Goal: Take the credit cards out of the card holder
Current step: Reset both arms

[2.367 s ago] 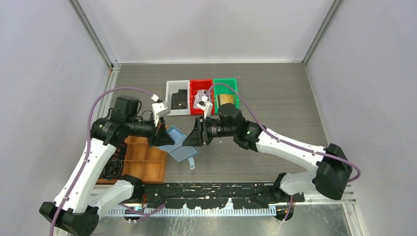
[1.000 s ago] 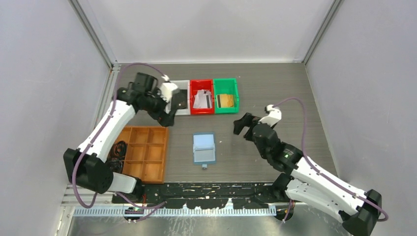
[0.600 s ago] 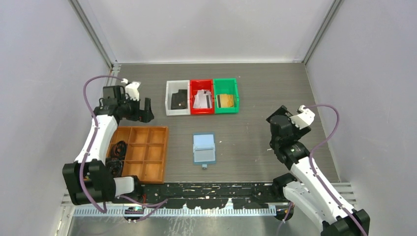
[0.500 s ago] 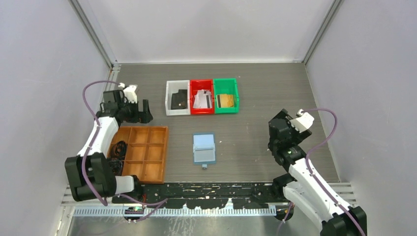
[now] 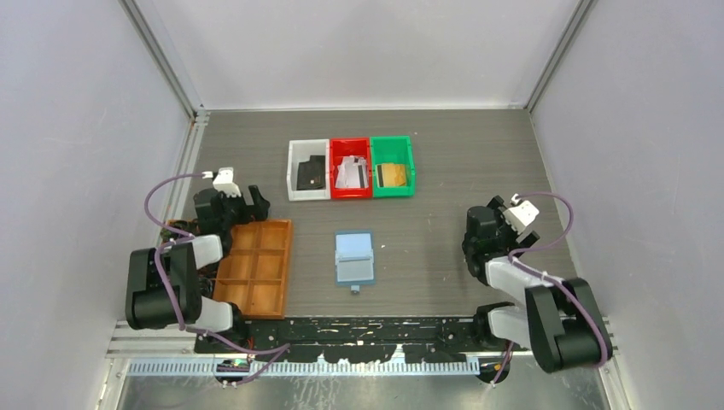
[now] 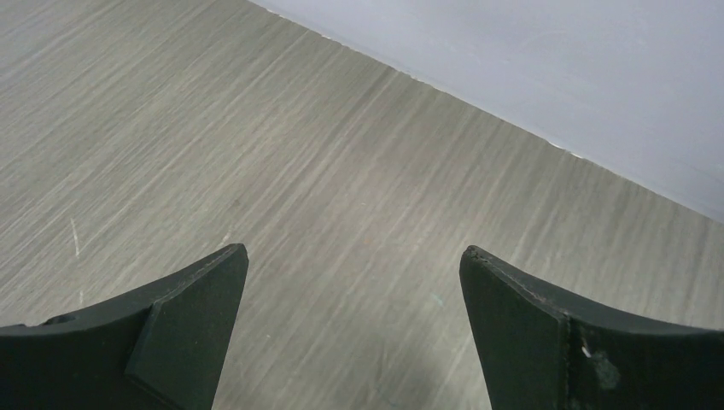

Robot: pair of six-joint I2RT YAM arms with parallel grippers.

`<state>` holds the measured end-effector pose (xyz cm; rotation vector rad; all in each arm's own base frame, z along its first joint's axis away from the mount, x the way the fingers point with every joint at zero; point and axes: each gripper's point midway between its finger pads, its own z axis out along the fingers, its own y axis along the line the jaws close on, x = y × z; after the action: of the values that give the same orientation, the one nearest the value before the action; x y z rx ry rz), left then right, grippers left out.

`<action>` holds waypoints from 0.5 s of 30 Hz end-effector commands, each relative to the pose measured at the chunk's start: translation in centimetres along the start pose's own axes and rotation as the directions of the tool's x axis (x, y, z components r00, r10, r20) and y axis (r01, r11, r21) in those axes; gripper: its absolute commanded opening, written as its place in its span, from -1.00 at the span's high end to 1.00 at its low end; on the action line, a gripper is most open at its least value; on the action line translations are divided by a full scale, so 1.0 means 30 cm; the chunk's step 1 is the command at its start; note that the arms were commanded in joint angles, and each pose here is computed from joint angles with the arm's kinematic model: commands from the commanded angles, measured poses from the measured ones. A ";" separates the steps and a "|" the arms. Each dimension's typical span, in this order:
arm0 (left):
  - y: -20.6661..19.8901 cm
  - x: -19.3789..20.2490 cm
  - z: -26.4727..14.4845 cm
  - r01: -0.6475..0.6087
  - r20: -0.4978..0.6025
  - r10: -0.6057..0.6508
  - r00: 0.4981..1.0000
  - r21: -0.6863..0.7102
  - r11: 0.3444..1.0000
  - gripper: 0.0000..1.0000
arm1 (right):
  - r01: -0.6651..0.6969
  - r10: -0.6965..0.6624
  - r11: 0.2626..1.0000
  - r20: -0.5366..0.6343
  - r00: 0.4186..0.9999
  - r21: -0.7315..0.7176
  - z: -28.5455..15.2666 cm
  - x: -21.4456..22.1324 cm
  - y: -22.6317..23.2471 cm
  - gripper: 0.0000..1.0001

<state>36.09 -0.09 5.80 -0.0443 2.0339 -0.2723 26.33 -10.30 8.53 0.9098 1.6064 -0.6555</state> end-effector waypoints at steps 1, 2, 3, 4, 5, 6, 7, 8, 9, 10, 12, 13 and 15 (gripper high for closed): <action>0.059 -0.150 0.033 -0.018 0.209 0.036 0.977 -0.088 0.996 -0.99 | -0.108 0.112 0.993 0.129 0.985 -0.042 0.039 -0.124 0.099 -0.99; 0.059 -0.152 0.041 -0.020 0.228 0.038 0.973 -0.082 0.996 -0.99 | -0.078 0.085 0.995 0.134 0.987 -0.054 0.050 -0.121 0.112 -0.99; 0.050 -0.143 0.040 -0.032 0.209 0.047 0.977 -0.073 0.997 -0.99 | -0.067 0.076 0.995 0.137 0.988 -0.073 0.060 -0.122 0.129 -0.99; 0.046 -0.141 0.037 -0.040 0.205 0.056 0.977 -0.079 0.996 -0.99 | -0.046 0.055 0.996 0.126 0.991 -0.077 0.070 -0.116 0.142 -0.99; 0.043 -0.142 0.035 -0.045 0.220 0.062 0.974 -0.080 0.996 -0.99 | -0.037 0.047 0.994 0.100 0.994 -0.098 0.074 -0.109 0.166 -0.99; 0.039 -0.141 0.028 -0.050 0.238 0.067 0.969 -0.077 0.996 -0.99 | -0.056 0.068 0.989 0.088 0.994 -0.140 0.079 -0.103 0.192 -0.99; 0.033 -0.138 0.018 -0.060 0.257 0.078 0.963 -0.077 0.995 -0.99 | -0.064 0.081 0.983 0.089 0.993 -0.173 0.079 -0.078 0.195 -0.99; 0.027 -0.124 0.007 -0.074 0.274 0.095 0.957 -0.085 0.994 -0.99 | -0.072 0.091 0.981 0.095 0.991 -0.182 0.083 -0.069 0.201 -0.99; 0.024 -0.106 -0.001 -0.091 0.297 0.119 0.947 -0.106 0.990 -0.99 | -0.071 0.093 0.979 0.110 0.990 -0.190 0.086 -0.073 0.208 -0.99; 0.014 -0.109 -0.005 -0.110 0.343 0.145 0.928 -0.119 0.987 -0.99 | -0.056 0.080 0.975 0.106 0.991 -0.216 0.085 -0.076 0.229 -0.99; -0.004 -0.107 -0.007 -0.130 0.391 0.166 0.905 -0.117 0.984 -0.99 | 0.011 0.012 0.950 0.071 0.997 -0.313 0.071 -0.045 0.290 -0.99; 0.002 -0.104 -0.004 -0.124 0.373 0.163 0.914 -0.127 0.984 -0.99 | 0.045 -0.019 0.929 0.075 0.997 -0.368 0.064 -0.031 0.322 -0.99; 0.038 -0.093 0.020 -0.080 0.287 0.127 0.949 -0.171 0.982 -0.99 | 0.099 -0.081 0.874 0.058 0.995 -0.475 0.043 0.025 0.381 -0.99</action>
<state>36.87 0.07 5.97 0.0032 1.7820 -0.0998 33.02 -8.44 7.28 0.6810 1.6629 -0.4995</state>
